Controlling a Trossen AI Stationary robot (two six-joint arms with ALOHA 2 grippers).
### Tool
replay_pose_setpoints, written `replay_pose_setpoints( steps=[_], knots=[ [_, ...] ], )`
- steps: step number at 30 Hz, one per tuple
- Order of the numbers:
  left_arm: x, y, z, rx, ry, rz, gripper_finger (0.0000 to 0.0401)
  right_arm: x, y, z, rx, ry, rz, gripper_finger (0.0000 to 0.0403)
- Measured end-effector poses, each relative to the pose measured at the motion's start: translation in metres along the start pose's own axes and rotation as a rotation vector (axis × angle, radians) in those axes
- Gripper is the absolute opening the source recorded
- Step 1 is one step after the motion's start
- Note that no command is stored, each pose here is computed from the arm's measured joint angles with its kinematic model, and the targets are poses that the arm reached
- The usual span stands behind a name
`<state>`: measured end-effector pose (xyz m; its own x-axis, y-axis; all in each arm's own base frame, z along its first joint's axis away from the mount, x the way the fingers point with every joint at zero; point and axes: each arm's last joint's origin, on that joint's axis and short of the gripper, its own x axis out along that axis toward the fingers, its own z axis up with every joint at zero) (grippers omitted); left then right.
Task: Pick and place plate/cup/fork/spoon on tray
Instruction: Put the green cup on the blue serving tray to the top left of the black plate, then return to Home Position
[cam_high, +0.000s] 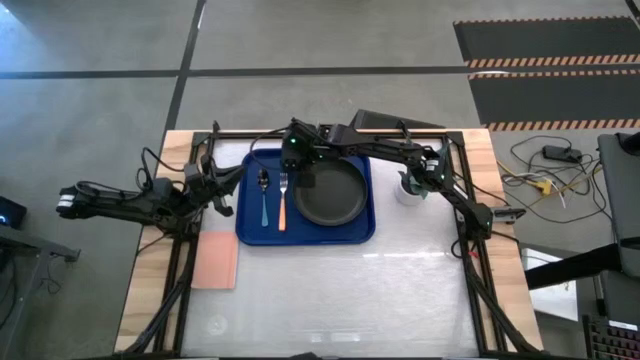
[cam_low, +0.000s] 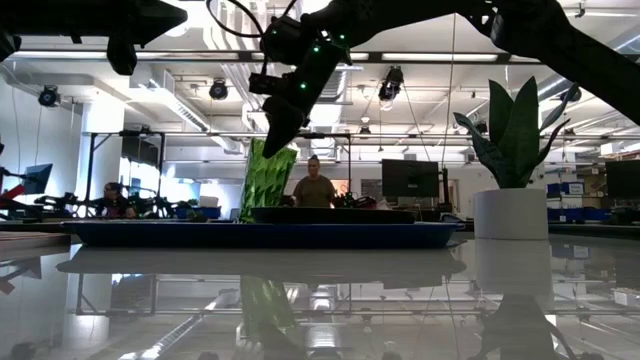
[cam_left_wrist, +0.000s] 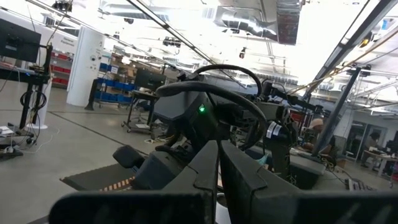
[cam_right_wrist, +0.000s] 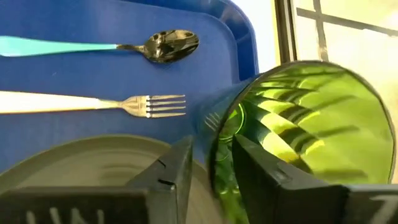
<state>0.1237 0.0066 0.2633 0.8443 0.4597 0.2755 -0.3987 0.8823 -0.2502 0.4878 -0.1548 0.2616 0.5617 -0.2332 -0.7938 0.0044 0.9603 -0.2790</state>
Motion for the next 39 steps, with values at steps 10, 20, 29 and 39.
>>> replay_pose_setpoints(
  steps=[10, 20, 29, 39],
  knots=[
    [0.0, 0.0, 0.0, 0.0, -0.001, 0.002, 0.0, 0.0, -0.003, 0.002, 0.023, -0.026, -0.015, 0.0132],
    [0.0, 0.0, 0.0, 0.0, -0.001, 0.007, 0.0, -0.001, -0.005, 0.006, 0.036, -0.063, -0.03, 0.0134],
    [0.0, 0.0, 0.0, -0.001, -0.001, 0.006, 0.0, -0.004, -0.006, 0.009, 0.048, -0.094, -0.041, 0.0154],
    [0.0, 0.0, 0.0, 0.0, -0.001, -0.001, 0.0, -0.02, -0.008, 0.015, 0.056, -0.133, -0.053, 0.0156]
  ],
)
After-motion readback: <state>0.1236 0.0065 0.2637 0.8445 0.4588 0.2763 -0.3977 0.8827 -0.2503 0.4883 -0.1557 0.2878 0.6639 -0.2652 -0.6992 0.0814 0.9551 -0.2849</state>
